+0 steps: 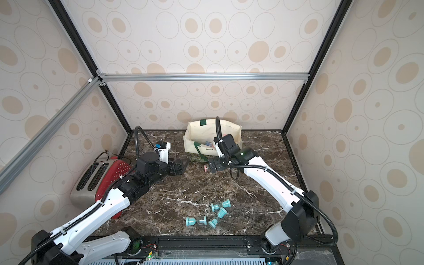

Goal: Put the hourglass into the canvas bag
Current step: Pick up the hourglass from the center of the board.

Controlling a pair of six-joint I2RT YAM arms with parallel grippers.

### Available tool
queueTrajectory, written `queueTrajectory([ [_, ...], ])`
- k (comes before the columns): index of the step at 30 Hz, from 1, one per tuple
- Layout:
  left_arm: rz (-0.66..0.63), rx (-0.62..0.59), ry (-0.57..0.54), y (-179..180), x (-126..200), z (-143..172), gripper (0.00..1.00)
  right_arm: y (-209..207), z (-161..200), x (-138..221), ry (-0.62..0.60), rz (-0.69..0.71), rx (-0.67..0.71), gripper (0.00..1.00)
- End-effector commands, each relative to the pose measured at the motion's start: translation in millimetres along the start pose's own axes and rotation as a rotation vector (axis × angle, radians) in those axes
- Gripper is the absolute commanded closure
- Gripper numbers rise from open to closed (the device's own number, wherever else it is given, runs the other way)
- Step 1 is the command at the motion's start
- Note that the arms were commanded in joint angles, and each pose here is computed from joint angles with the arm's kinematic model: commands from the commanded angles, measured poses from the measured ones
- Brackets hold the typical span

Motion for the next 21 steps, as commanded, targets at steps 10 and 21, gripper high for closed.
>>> queueTrajectory([
  [10,-0.005,0.045,0.073,7.6,12.0,34.5,0.03,3.5,101.8,-19.7,0.207,0.182,-0.215,0.0],
  [21,-0.005,0.023,0.119,11.2,-2.7,55.3,0.03,13.9,151.3,-42.3,0.246,0.193,-0.518,0.0],
])
Point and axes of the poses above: each gripper's point midway between its finger pads, its own x axis back along the fingers, its own y axis along the line the jaws close on, z = x × y, the point moved 9 cm from there along x, back along the fingers, and after that the axes turned 3 degrees about -x, right-handed, at the moved point
